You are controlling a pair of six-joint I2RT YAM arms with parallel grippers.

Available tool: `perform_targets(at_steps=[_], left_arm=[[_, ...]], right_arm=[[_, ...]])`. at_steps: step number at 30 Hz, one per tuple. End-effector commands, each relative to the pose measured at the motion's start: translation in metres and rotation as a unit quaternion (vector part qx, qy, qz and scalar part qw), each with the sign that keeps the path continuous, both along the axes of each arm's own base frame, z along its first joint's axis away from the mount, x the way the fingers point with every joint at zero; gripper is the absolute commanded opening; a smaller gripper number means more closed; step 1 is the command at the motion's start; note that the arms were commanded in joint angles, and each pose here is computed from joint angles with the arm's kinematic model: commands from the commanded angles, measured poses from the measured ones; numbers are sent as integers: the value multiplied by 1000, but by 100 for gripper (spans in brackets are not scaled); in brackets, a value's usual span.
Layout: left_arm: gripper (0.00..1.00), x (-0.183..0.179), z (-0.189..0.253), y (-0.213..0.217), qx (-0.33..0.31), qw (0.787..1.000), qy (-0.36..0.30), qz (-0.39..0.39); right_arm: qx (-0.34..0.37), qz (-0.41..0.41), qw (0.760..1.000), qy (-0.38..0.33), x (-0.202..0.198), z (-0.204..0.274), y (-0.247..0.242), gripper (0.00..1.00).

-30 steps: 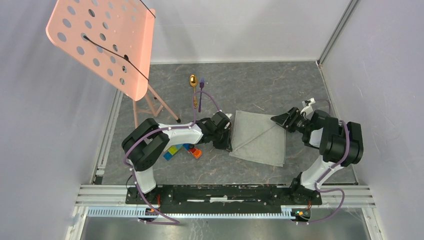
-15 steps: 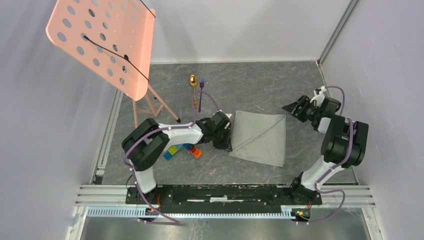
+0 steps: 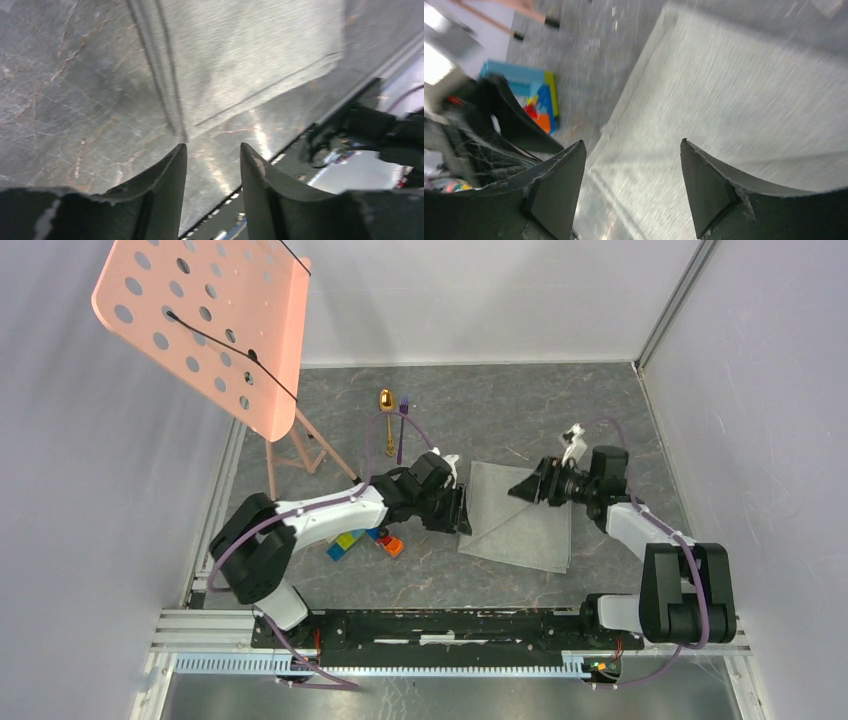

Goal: Fold the napkin into a case and place the utensils inside
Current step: Smooth out the upper triangle-folded napkin at the center of the board.

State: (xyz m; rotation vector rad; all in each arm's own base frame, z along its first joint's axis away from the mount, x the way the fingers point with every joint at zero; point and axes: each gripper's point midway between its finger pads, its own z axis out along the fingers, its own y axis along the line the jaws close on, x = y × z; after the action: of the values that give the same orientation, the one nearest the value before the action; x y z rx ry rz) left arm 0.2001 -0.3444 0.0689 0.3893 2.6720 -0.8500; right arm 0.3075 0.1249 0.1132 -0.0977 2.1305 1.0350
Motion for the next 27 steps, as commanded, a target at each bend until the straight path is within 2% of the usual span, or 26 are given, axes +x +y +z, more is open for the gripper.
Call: perform_targets(at_steps=[1, 3, 4, 5, 8, 11, 14, 20, 27], left_arm=[[58, 1, 67, -34, -121, 992, -30, -10], [66, -2, 76, -52, -166, 985, -24, -31], [68, -2, 80, -61, -189, 981, -21, -42], [70, -1, 85, -70, -210, 976, -25, -51], [75, 5, 86, -88, -246, 966, -40, -69], [86, 11, 77, -99, -257, 962, -54, -81], [90, 17, 68, -105, -261, 960, -63, -85], [92, 23, 39, -109, -241, 963, -72, -99], [91, 17, 1, -102, -218, 970, -50, -96]], right_arm=[[45, 41, 998, 16, -15, -10, 19, 77], [52, 40, 998, 18, -12, -12, 20, 79], [60, 42, 997, 16, -11, -11, 21, 94], [67, 39, 997, 19, -9, -12, 22, 98], [99, 37, 994, 26, -9, -13, 26, 98], [112, 35, 992, 34, -10, -19, 28, 98], [119, 28, 992, 37, -10, -22, 27, 98], [126, 16, 991, 52, -7, -32, 25, 98], [124, -17, 990, 70, -3, -50, 6, 98]])
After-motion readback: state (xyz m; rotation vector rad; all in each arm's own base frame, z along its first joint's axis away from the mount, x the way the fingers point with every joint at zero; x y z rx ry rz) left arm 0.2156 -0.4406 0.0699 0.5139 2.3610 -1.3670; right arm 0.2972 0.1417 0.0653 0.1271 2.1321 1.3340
